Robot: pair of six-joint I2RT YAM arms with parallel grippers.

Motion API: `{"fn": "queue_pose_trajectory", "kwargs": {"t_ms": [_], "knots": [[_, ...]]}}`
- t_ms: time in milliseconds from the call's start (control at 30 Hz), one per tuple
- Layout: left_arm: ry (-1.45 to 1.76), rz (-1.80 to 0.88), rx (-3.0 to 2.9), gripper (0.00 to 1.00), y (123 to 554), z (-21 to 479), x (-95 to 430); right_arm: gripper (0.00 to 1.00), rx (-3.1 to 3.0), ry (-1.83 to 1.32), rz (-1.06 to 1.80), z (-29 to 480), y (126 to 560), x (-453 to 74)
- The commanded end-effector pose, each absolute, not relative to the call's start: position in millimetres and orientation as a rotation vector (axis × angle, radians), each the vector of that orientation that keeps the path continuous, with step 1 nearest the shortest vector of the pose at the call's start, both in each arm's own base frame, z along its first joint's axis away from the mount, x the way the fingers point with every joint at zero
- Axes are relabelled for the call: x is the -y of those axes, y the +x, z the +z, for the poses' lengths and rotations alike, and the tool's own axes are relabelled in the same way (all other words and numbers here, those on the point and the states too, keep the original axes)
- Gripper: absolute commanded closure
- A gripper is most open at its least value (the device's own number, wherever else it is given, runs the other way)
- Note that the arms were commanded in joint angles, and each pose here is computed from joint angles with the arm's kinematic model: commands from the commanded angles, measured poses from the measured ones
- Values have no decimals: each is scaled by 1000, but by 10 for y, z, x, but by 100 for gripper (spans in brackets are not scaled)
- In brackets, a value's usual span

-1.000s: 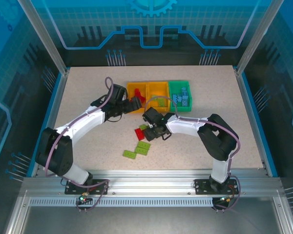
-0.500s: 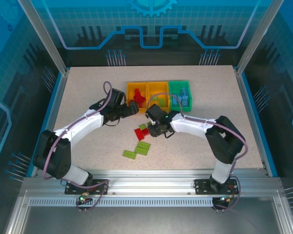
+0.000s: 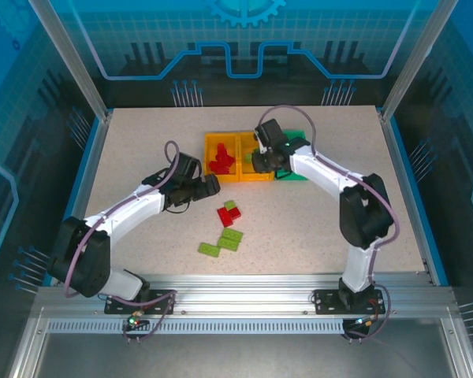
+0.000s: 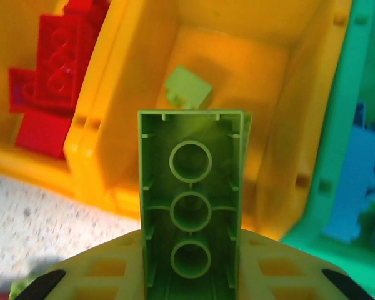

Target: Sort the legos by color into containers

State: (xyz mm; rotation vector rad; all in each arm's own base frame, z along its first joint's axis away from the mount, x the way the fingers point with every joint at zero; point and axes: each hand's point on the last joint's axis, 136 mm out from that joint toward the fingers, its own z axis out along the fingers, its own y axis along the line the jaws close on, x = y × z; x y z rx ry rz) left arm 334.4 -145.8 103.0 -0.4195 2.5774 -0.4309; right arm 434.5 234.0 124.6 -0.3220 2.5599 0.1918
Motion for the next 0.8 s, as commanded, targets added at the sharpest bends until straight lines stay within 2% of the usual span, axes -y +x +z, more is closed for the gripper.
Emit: {"fn": "queue_pose_trajectory", "kwargs": {"t_ms": [0, 67, 200, 233, 300, 333, 433, 567, 767], "knots": [[-435, -405, -2603, 1, 3221, 953, 1444, 71, -2622, -325, 158, 1112, 4481, -2296], [-440, -404, -2614, 1, 3191, 902, 1450, 68, -2629, -310, 141, 1078, 4594, -2288], [-448, -399, -2624, 1, 3154, 848, 1444, 51, -2637, -289, 162, 1069, 4729, -2297], [-451, -398, -2627, 1, 3143, 836, 1440, 46, -2633, -294, 174, 1092, 4730, -2312], [-457, -394, -2630, 1, 3125, 818, 1426, 29, -2620, -306, 195, 1163, 4699, -2345], [-458, -392, -2632, 1, 3117, 810, 1424, 26, -2613, -313, 202, 1196, 4671, -2358], [-471, -379, -2634, 1, 3094, 774, 1396, 23, -2588, -341, 232, 1322, 4530, -2401], [-490, -345, -2641, 1, 3051, 733, 1339, 23, -2578, -429, 297, 1386, 4137, -2526], [-510, -291, -2631, 1, 2981, 713, 1228, 27, -2627, -546, 409, 1069, 3369, -2786]]}}
